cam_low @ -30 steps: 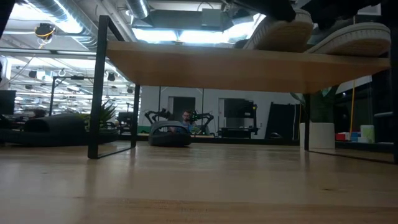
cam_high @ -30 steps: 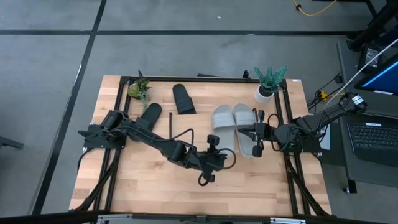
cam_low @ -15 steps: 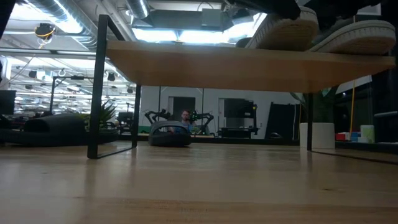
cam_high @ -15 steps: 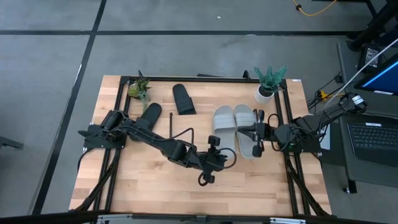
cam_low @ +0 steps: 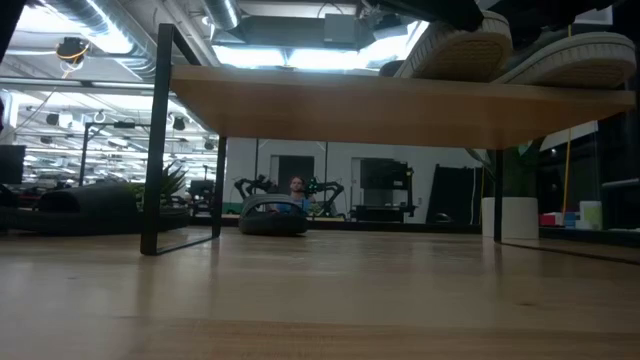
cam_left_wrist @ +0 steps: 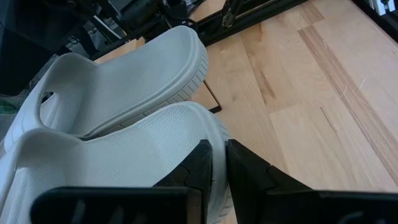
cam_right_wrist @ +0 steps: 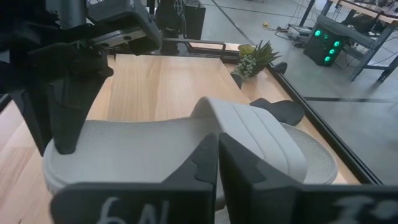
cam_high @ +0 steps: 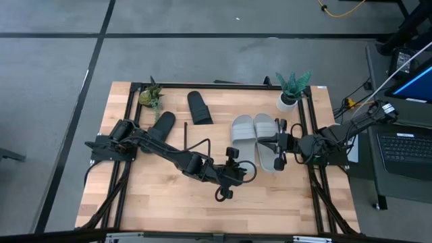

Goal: Pick and place slides into the shelf
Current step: Put the top gray slide on the shelf, then put the left black slide on the shelf

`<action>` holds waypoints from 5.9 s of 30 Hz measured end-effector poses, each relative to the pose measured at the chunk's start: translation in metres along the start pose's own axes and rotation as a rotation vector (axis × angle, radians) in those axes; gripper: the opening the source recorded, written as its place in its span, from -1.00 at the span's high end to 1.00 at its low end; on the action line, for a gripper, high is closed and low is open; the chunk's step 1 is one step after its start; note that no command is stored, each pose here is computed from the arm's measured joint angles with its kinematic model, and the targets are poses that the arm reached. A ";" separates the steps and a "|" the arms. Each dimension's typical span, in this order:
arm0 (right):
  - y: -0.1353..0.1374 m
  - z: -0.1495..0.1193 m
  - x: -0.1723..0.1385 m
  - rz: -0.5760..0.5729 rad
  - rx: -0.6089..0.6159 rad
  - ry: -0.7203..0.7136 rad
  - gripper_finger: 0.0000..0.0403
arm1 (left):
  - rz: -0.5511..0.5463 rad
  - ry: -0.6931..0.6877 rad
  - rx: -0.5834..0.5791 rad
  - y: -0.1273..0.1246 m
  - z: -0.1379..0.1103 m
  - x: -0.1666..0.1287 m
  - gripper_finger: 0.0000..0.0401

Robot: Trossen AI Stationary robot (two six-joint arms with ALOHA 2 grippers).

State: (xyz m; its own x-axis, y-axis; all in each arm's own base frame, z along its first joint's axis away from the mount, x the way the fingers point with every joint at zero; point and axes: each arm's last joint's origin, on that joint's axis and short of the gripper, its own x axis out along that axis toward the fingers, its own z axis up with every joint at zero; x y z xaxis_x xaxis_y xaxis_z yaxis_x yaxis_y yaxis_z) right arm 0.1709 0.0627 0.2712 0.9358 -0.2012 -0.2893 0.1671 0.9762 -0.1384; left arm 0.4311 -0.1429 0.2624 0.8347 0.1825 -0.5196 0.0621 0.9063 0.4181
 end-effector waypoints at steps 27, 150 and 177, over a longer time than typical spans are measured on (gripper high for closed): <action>0.000 0.000 0.000 0.001 0.028 0.001 0.97 | 0.038 -0.007 0.022 0.001 0.002 -0.001 0.18; -0.004 0.042 -0.010 -0.010 -0.067 -0.195 0.85 | 0.042 0.469 -0.364 0.133 -0.173 -0.260 0.30; -0.004 0.040 -0.009 -0.010 -0.090 -0.169 0.85 | -0.080 0.611 -0.476 0.159 -0.191 -0.249 0.30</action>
State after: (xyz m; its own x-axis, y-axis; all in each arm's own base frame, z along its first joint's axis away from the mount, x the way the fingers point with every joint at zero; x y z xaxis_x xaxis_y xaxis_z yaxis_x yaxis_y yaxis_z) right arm 0.1740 0.0637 0.3119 0.9744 -0.1866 -0.1256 0.1548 0.9615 -0.2272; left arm 0.1281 0.0285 0.3157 0.3793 0.1623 -0.9109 -0.2476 0.9664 0.0690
